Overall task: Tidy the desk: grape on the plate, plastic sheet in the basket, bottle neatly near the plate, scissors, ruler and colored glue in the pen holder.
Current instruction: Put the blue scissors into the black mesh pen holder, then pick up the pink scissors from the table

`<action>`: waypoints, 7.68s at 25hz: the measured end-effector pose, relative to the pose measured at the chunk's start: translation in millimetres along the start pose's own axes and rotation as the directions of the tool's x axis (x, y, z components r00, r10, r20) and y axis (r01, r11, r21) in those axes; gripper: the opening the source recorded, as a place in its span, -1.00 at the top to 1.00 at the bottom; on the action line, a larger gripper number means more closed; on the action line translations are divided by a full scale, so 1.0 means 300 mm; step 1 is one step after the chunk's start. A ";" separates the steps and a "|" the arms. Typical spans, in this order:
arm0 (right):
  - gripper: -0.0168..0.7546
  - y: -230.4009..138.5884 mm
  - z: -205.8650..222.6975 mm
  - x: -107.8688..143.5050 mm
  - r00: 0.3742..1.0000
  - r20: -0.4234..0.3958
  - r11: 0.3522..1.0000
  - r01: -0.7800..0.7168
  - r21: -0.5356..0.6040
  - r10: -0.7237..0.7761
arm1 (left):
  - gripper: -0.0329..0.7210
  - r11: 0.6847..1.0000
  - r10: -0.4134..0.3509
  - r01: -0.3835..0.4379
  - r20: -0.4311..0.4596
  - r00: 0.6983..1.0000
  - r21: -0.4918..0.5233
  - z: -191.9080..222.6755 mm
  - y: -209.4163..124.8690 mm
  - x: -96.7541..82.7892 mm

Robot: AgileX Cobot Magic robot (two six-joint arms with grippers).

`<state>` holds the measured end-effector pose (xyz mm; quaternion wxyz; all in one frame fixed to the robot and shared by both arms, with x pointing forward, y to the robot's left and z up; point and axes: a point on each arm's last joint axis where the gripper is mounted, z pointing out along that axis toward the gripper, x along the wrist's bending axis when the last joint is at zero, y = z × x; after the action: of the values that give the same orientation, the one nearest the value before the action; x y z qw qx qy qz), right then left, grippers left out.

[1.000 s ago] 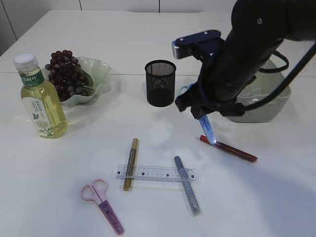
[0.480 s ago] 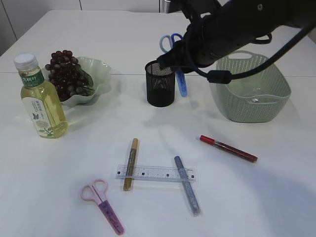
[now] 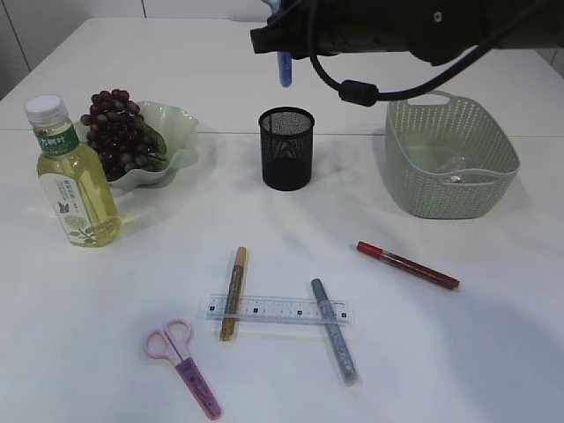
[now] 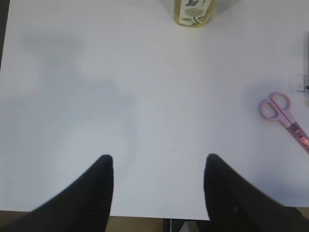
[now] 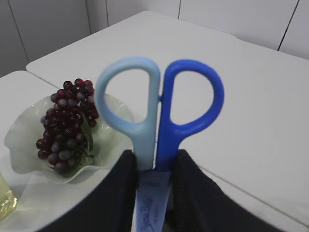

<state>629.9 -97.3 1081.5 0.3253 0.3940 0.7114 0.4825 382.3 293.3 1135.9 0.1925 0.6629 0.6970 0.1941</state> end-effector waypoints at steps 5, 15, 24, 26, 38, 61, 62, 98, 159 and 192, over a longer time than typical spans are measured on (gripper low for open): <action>0.42 -0.012 0.108 -0.049 1.000 0.031 1.000 0.007 -0.024 -0.006 | -0.24 1.000 0.002 -0.002 -0.006 1.000 -0.001 0.000 0.000 0.002; 0.42 -0.109 0.293 -0.123 0.998 0.069 0.999 -0.004 -0.038 0.006 | -0.24 0.999 0.030 -0.031 -0.083 0.996 -0.012 -0.001 0.005 0.025; 0.42 -0.194 0.380 -0.118 0.998 0.062 0.999 -0.001 -0.039 0.003 | -0.24 0.999 0.035 -0.036 -0.096 0.995 -0.014 -0.002 0.005 0.029; 0.42 -0.202 0.385 -0.117 0.998 0.062 0.999 -0.001 -0.036 0.003 | -0.24 0.999 0.036 -0.037 -0.097 0.995 -0.014 -0.002 0.005 0.029; 0.42 -0.221 0.395 -0.116 0.998 0.061 1.000 -0.002 -0.023 0.003 | -0.24 0.999 0.035 -0.037 -0.097 0.995 -0.014 -0.002 0.005 0.029; -0.05 -0.116 0.278 -0.129 0.997 0.076 0.990 -0.032 0.138 0.021 | -0.24 0.999 0.035 -0.036 -0.097 0.995 -0.006 -0.002 0.003 0.029; -0.05 -0.096 0.255 -0.130 0.996 0.078 0.987 -0.047 0.155 0.035 | -0.24 0.999 0.035 -0.036 -0.098 0.995 -0.002 -0.002 0.002 0.030; 0.05 0.002 -0.116 0.211 0.958 -0.131 0.597 -0.051 0.800 0.256 | -0.24 0.999 -0.009 0.008 0.019 1.000 0.046 0.008 -0.006 -0.007; -0.03 -0.417 0.104 0.706 0.963 -0.208 0.344 0.140 0.929 0.172 | -0.24 0.999 -0.014 0.012 0.036 0.999 0.053 0.012 -0.005 -0.015; -0.01 -0.512 0.144 0.714 0.972 -0.187 0.288 0.140 0.947 0.142 | -0.24 0.998 -0.014 0.012 0.038 0.999 0.054 0.012 -0.006 -0.015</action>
<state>526.0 74.1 905.0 -0.0613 0.4503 0.8907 0.0055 383.0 288.7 1132.0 0.1892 0.6668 0.7025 0.1614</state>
